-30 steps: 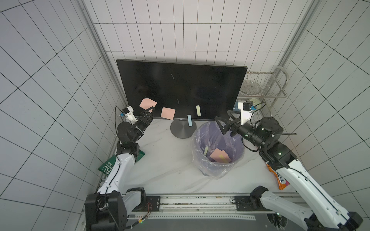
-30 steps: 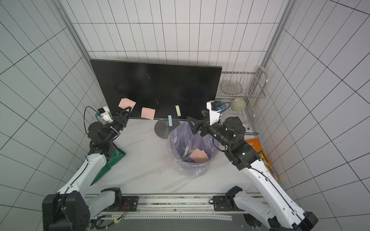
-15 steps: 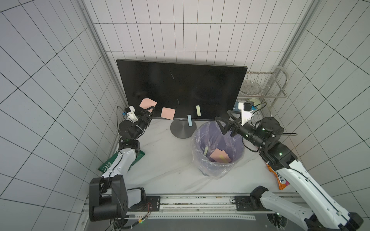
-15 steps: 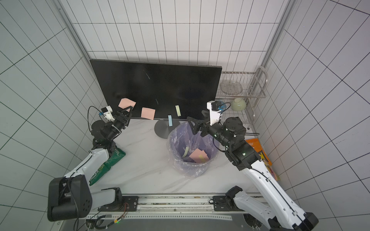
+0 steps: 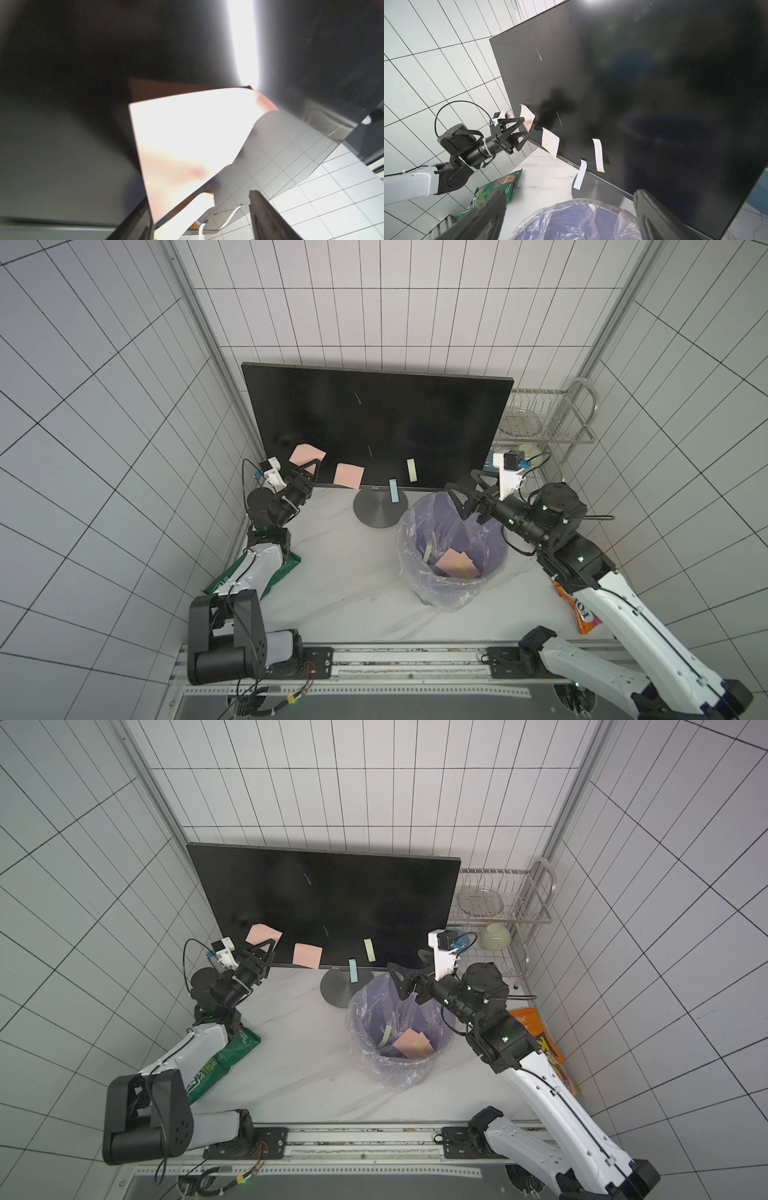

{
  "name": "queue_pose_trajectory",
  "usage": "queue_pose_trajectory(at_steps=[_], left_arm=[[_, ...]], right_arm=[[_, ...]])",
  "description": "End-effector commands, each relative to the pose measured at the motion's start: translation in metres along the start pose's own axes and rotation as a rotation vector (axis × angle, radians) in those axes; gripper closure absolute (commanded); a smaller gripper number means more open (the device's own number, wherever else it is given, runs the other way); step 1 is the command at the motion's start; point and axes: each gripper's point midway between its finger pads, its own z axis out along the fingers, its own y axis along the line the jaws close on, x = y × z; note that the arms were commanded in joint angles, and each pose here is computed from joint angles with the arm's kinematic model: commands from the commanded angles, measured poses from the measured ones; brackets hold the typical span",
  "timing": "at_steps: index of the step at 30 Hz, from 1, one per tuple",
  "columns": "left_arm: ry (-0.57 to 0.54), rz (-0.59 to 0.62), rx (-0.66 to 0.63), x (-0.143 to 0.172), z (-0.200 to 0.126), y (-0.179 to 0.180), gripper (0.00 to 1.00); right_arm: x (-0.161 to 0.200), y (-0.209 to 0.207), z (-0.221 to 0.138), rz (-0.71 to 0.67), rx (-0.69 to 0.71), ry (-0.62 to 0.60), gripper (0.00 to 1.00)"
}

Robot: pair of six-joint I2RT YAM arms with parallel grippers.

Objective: Remove the sticky note from the monitor
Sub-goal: Tear off the sticky note from the monitor.

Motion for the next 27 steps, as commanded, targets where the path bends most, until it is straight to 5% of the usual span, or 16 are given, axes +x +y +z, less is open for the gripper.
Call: queue_pose_trajectory(at_steps=[1, 7, 14, 20, 27], left_arm=[[-0.008, 0.024, 0.034, -0.007, 0.003, -0.010, 0.39], [-0.009, 0.031, 0.030, -0.008, 0.001, -0.015, 0.54], [-0.026, 0.042, -0.005, -0.008, -0.005, -0.013, 0.86], [-0.021, 0.034, -0.018, -0.006, -0.005, -0.007, 1.00], [-0.012, 0.061, -0.018, -0.004, -0.007, -0.010, 1.00]], right_arm=[[-0.018, 0.011, -0.006, -0.017, -0.027, -0.039, 0.01], [-0.018, 0.011, -0.008, -0.015, -0.027, -0.040, 0.01], [-0.018, 0.013, -0.009, -0.010, -0.035, -0.045, 0.01], [-0.018, 0.013, -0.011, -0.009, -0.031, -0.048, 0.01], [-0.017, 0.012, -0.012, -0.011, -0.027, -0.046, 0.01]])
